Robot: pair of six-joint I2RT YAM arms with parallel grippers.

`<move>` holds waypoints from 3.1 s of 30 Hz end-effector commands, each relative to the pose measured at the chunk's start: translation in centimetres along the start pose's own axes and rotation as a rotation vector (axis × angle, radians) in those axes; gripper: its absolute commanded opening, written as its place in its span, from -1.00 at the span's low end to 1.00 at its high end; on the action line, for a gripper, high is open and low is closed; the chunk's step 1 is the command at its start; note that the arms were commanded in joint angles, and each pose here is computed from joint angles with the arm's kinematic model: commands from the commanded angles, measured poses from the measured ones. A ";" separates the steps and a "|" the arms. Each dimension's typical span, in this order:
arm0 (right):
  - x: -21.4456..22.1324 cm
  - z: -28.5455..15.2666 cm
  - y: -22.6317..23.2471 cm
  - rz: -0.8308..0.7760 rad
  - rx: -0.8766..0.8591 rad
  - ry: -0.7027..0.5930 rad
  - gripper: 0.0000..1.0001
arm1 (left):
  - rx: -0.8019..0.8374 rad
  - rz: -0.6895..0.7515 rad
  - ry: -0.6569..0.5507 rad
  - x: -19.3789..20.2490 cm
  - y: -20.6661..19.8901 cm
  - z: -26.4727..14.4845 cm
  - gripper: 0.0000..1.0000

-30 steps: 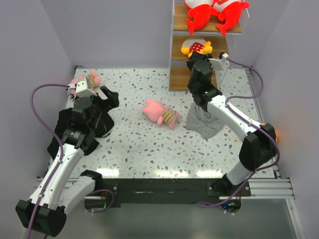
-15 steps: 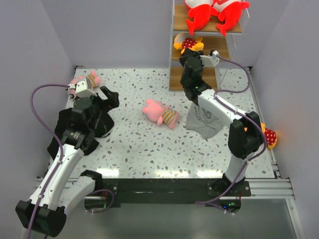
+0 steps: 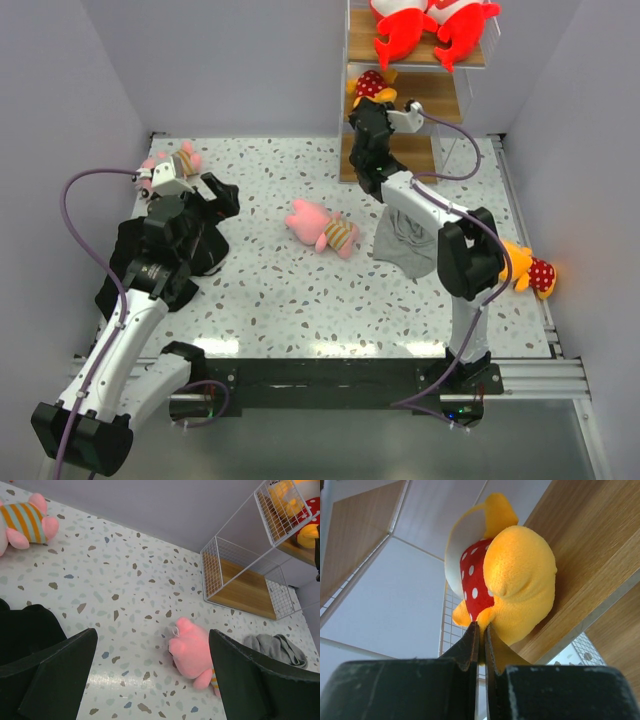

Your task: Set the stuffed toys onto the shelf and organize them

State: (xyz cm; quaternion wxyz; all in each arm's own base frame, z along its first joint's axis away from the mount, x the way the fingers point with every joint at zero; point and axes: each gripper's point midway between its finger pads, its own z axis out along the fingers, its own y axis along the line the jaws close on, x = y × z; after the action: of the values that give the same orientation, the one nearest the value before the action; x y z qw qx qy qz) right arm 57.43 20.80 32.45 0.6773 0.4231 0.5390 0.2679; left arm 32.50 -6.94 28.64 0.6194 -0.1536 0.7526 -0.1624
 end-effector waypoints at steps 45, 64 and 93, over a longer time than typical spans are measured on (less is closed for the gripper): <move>-21.5 -18.1 -21.7 -0.123 0.637 -0.001 0.35 | 0.017 -0.008 -0.038 -0.9 -0.4 0.2 0.96; -28.4 -16.7 -35.3 -0.956 1.083 0.195 0.55 | 0.070 -0.025 0.004 0.3 -1.3 0.5 0.96; -26.4 -17.4 -40.5 -1.182 1.206 0.402 -0.77 | 0.057 -0.013 0.008 0.7 -1.0 0.8 0.94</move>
State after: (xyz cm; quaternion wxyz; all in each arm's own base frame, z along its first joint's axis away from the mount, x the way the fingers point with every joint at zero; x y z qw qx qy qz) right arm 30.08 -16.07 8.23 0.2467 0.2990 0.8332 -0.3945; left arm 33.04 -8.23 27.35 0.6023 -0.1421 0.7633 -0.1853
